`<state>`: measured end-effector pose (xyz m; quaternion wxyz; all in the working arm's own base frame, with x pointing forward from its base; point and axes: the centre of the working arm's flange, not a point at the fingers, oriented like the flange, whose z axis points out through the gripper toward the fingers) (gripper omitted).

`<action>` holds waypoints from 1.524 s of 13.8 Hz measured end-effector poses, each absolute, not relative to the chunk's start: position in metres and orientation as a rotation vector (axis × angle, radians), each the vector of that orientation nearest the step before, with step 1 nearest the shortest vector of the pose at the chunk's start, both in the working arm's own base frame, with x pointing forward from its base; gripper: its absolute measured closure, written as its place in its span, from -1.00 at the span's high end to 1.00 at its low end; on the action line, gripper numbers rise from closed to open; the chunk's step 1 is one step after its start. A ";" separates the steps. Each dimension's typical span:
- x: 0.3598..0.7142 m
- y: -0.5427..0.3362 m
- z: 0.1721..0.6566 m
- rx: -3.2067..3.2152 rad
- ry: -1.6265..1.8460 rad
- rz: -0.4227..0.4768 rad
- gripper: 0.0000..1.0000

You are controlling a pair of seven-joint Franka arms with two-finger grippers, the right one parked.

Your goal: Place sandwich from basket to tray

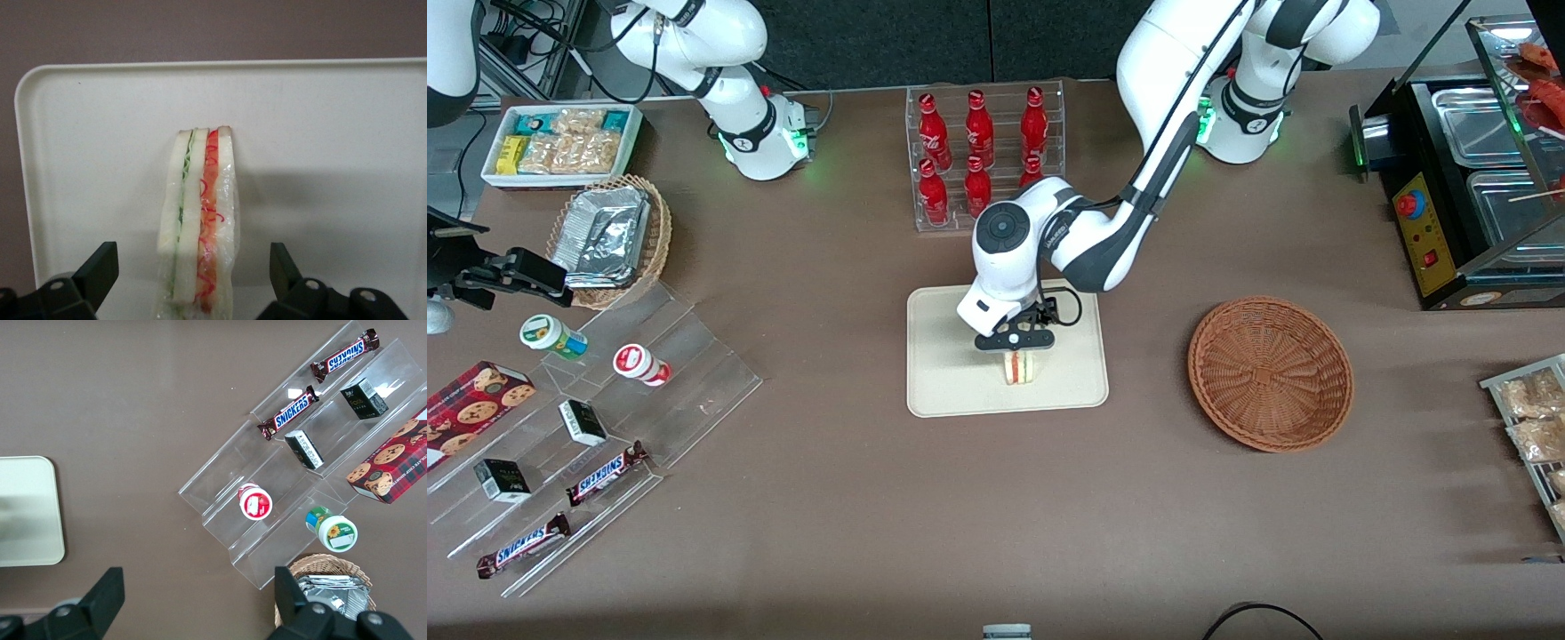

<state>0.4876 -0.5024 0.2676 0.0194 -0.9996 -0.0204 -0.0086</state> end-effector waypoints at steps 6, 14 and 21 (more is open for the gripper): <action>0.558 -0.426 0.330 -3.083 0.164 0.075 1.00; 0.621 -0.256 0.417 -3.132 0.032 0.209 1.00; 0.633 -0.145 0.450 -3.146 -0.013 0.259 1.00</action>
